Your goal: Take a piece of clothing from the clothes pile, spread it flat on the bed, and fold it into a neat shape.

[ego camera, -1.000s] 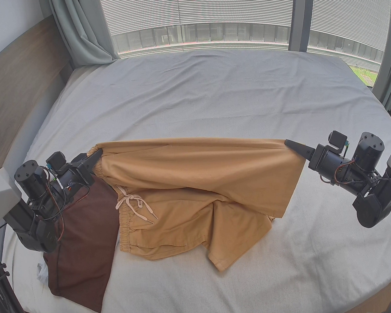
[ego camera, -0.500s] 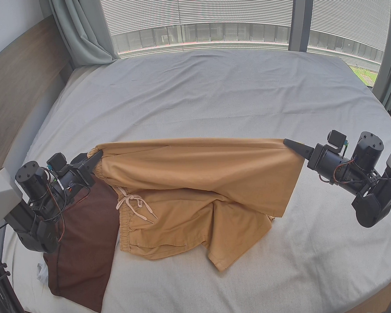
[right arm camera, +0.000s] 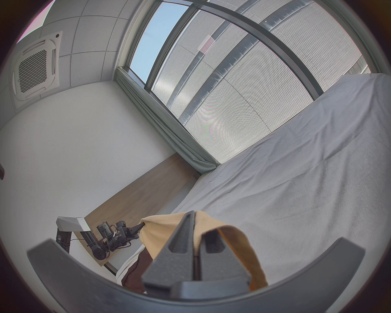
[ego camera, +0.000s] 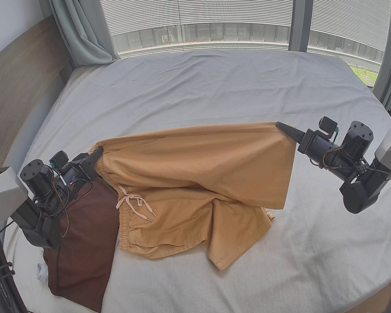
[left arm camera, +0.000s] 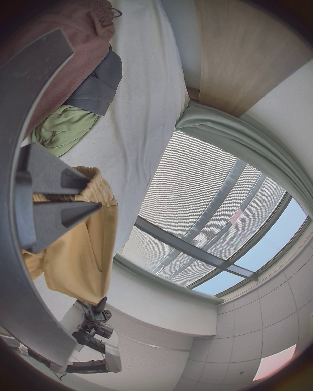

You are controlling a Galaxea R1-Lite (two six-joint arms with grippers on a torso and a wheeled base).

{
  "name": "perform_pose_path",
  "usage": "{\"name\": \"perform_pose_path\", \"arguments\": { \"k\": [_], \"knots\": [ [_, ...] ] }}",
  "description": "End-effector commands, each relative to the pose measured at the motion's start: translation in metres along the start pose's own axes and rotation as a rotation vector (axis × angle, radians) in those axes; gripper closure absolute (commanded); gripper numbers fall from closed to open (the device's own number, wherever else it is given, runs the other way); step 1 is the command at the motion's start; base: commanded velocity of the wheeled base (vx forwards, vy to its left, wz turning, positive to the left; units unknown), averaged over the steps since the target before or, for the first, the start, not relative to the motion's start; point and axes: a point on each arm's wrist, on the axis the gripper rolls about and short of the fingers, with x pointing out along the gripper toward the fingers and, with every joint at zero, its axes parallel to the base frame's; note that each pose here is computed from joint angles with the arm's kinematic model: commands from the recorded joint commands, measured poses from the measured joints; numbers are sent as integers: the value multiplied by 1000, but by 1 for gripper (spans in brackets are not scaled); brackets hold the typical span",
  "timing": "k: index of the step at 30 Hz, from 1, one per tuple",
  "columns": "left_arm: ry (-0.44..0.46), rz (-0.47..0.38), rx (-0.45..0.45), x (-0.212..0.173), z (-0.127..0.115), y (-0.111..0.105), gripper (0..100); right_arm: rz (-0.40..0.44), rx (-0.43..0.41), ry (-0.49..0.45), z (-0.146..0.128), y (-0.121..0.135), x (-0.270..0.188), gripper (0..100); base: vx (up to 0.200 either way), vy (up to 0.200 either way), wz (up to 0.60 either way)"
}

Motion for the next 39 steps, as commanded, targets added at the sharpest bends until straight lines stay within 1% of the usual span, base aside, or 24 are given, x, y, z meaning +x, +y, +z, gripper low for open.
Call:
{"name": "perform_pose_path", "arguments": {
  "k": [1, 4, 8, 13, 18, 21, 23, 28, 30, 39],
  "knots": [
    [-18, 23, -27, 11, -8, 9, 100, -7, 1, -2, -8, -18, 10, 100, 0, 0, 0],
    [-37, 19, -44, 16, -5, 10, 100, 0, -7, -16, -7, -24, 16, 100, 0, 0, 0],
    [-40, 15, -75, 19, -7, 12, 100, 9, -15, -29, -8, -30, 23, 100, 0, 0, 0],
    [-38, 16, -86, 24, -13, 17, 100, 17, 4, -38, -5, -35, 32, 100, 0, 0, 0],
    [-34, 15, -89, 33, -24, 25, 100, 7, 7, -41, -4, -48, 43, 100, 0, 0, 0],
    [-55, 38, -94, 41, -31, 34, 100, 0, 9, -38, -4, -56, 50, 100, 0, 0, 0],
    [-71, 44, -113, 48, -35, 36, 100, -2, 8, -40, -3, -62, 55, 100, 0, 0, 0],
    [-92, 40, -145, 55, -37, 40, 100, -10, 11, -37, -5, -71, 62, 100, 0, 0, 0],
    [-98, 42, -145, 57, -39, 43, 100, -15, 11, -38, -4, -77, 66, 100, 0, 0, 0],
    [-96, 53, -157, 59, -46, 50, 100, -18, 14, -34, 1, -88, 84, 100, 0, 0, 0]
  ]
}}
